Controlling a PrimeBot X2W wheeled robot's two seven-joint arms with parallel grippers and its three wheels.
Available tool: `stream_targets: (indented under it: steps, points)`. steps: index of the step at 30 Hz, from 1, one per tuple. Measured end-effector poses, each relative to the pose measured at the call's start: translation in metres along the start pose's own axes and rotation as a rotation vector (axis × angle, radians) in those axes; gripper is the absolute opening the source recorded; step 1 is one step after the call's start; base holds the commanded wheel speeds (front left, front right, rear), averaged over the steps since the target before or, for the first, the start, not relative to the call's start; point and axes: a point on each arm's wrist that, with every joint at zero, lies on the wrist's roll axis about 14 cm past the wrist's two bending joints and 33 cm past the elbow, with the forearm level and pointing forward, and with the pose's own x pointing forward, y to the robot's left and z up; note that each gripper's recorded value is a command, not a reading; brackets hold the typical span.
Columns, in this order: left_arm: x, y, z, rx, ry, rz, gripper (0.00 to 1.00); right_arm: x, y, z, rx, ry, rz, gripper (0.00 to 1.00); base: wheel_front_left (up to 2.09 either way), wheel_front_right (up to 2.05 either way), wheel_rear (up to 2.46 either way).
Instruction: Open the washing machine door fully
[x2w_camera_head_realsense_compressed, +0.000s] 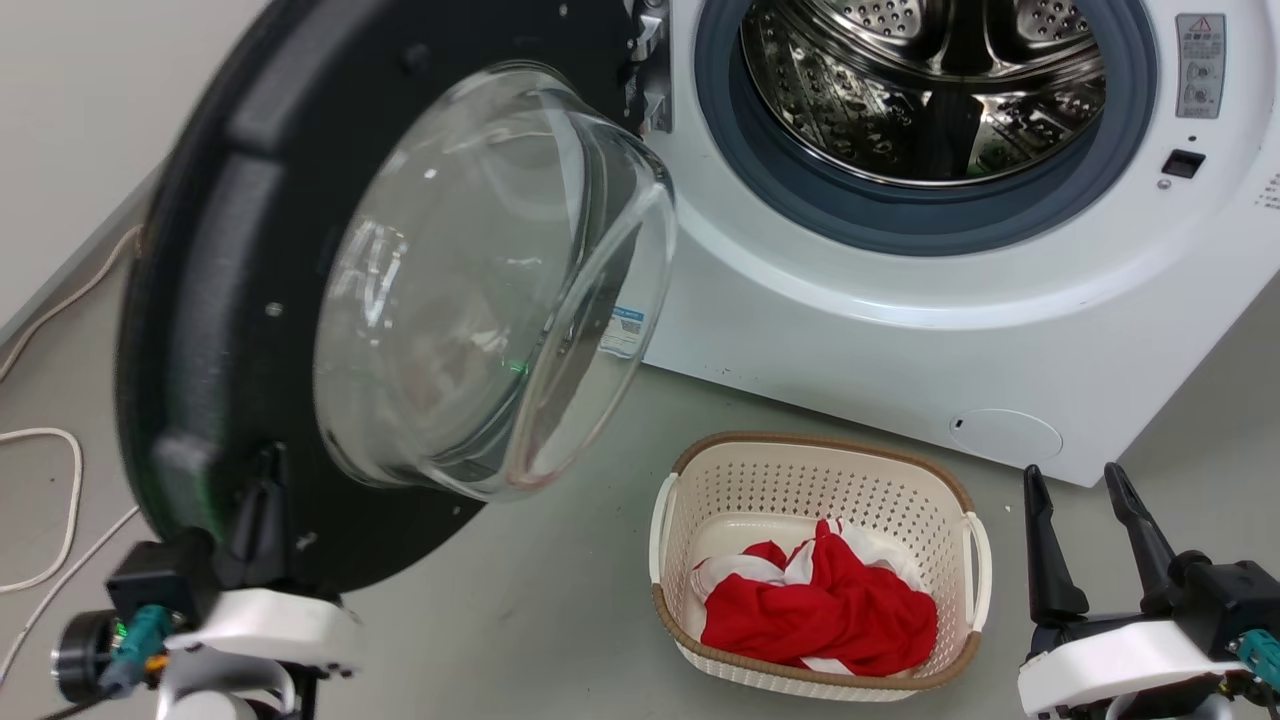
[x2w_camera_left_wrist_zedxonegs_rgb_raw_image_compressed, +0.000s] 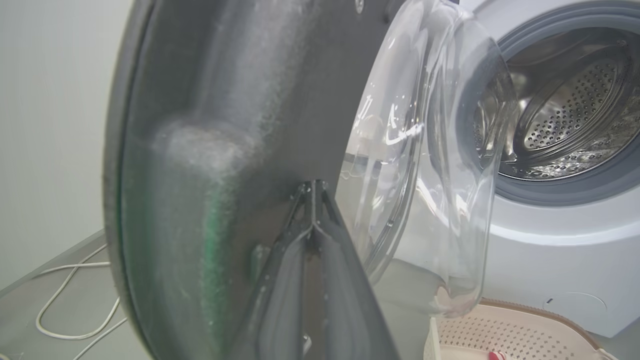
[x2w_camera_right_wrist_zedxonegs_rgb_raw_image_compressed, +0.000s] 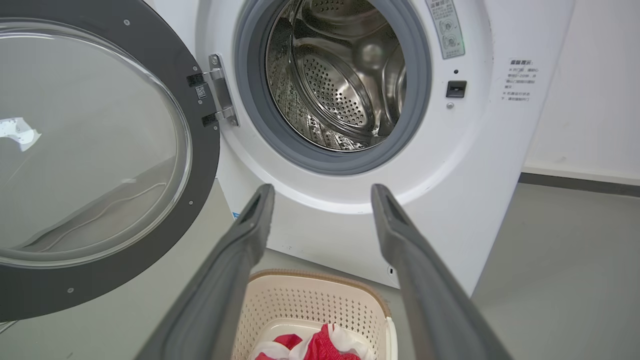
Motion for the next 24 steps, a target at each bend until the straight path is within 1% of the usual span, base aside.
stream_targets:
  steps: [4,5,6,13,18,24]
  points:
    - [0.015,0.021,0.001,0.018,-0.008,0.046,0.00,0.001,-0.005,-0.004,0.001,0.011,-0.012,1.00,0.00,0.00,0.00]
    - [0.018,0.025,0.001,0.016,-0.007,0.053,0.00,0.001,-0.006,-0.005,0.000,0.014,-0.014,1.00,0.00,0.00,0.00]
    - [0.029,0.036,-0.001,-0.009,0.002,0.072,0.00,0.002,-0.007,-0.007,0.003,0.019,-0.017,1.00,0.00,0.00,0.00]
    - [0.053,0.065,-0.003,0.027,0.022,0.112,0.00,0.003,-0.013,-0.007,-0.005,0.019,-0.031,1.00,0.00,0.00,0.00]
    - [0.063,0.080,-0.002,0.046,0.030,0.142,0.00,0.001,-0.019,-0.007,-0.007,0.020,-0.049,1.00,0.00,0.00,0.00]
    - [0.067,0.086,0.002,0.057,0.021,0.152,0.00,-0.002,-0.022,-0.005,-0.007,0.014,-0.063,1.00,0.00,0.00,0.00]
